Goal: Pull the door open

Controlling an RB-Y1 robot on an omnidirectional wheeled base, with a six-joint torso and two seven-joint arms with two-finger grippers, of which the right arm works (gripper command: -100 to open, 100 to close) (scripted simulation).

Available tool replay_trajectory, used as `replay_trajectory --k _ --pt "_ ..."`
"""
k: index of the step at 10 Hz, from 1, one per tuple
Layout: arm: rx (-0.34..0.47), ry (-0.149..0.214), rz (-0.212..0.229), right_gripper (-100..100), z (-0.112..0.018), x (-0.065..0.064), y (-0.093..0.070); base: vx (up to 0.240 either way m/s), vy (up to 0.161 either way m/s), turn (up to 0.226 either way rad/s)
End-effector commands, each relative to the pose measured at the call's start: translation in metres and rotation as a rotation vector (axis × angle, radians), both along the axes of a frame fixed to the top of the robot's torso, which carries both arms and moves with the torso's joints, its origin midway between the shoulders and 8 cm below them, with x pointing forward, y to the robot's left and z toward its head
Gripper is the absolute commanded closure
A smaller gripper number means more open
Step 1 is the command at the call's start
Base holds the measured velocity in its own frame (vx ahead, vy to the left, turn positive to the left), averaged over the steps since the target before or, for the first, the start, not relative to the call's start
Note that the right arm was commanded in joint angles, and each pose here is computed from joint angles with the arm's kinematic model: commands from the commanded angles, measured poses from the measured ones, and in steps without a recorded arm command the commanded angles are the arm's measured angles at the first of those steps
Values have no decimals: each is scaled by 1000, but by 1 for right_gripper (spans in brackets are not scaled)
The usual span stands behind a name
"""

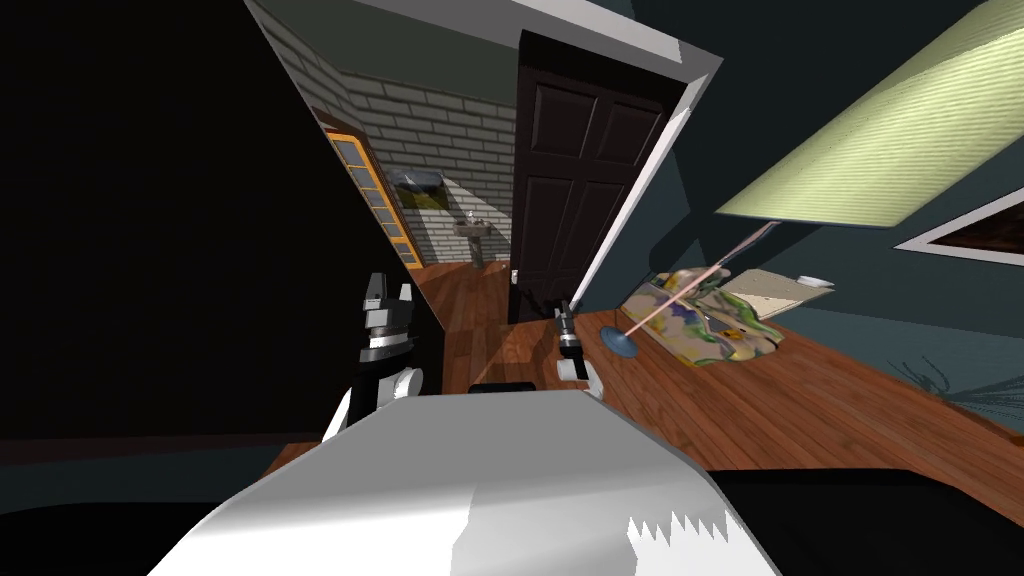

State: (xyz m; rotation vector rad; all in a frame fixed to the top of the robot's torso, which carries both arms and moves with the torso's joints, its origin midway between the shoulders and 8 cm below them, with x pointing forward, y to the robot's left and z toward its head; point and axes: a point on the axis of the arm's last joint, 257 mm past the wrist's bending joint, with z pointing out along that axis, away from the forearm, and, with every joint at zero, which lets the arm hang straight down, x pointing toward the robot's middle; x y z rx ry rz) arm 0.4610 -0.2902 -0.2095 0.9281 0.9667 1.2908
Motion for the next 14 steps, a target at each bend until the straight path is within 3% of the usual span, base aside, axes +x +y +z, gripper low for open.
replay_trajectory --k 1,14 --pt "3 18 5 -100 -11 4 1 106 40 44" --pt "23 156 35 -100 -93 21 -2 104 25 38"
